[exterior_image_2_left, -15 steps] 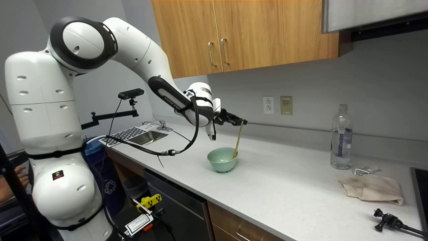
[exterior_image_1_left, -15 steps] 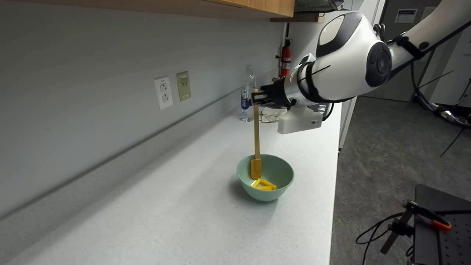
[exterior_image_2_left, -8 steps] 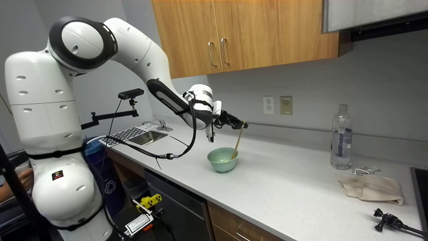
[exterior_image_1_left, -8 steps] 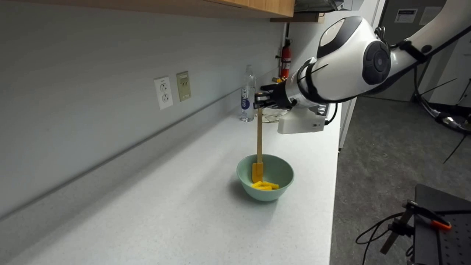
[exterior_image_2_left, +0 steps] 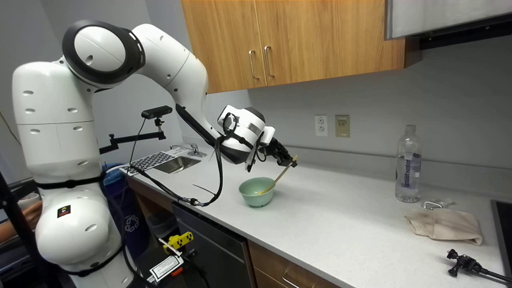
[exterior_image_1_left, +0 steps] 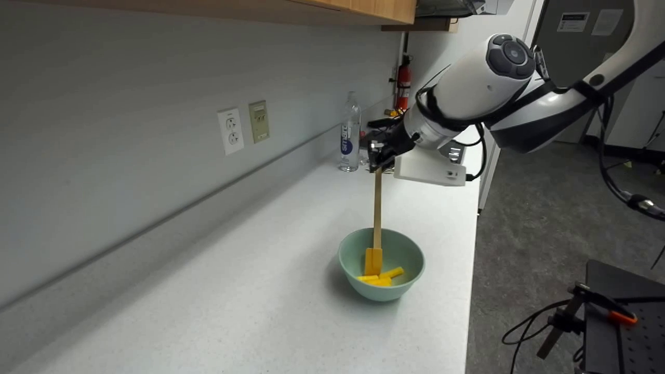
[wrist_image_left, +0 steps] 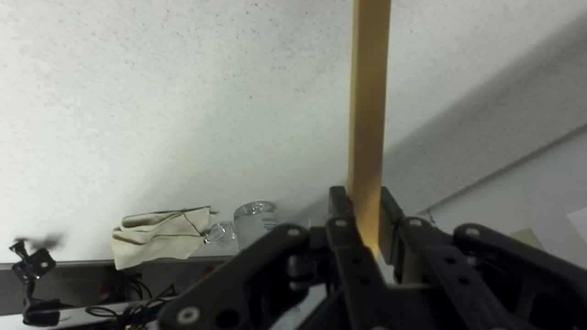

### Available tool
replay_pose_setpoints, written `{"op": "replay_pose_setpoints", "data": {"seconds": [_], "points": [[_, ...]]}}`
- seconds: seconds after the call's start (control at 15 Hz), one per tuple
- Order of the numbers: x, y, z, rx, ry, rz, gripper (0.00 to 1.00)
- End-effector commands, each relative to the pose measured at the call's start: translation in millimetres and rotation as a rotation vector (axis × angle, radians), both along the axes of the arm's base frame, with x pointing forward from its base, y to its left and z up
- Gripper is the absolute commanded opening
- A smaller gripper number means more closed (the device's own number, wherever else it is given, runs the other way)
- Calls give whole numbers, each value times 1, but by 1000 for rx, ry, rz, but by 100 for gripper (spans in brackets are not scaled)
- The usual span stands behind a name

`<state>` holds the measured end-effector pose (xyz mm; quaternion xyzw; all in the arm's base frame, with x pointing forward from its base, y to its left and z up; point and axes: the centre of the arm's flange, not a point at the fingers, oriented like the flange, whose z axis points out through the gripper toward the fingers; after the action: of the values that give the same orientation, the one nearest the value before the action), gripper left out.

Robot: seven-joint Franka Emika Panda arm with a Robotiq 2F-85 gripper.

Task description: Use the wooden spoon to mix the contents of the bowl

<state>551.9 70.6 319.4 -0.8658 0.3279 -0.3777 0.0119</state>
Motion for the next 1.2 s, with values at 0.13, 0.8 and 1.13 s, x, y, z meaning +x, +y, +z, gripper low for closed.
{"op": "replay_pose_setpoints", "data": {"seconds": [0.13, 0.8, 1.13], "points": [[10, -3, 13, 68, 49, -58, 4], [12, 4, 56, 88, -18, -40, 4], [-1, 7, 57, 54, 18, 31, 4]]}}
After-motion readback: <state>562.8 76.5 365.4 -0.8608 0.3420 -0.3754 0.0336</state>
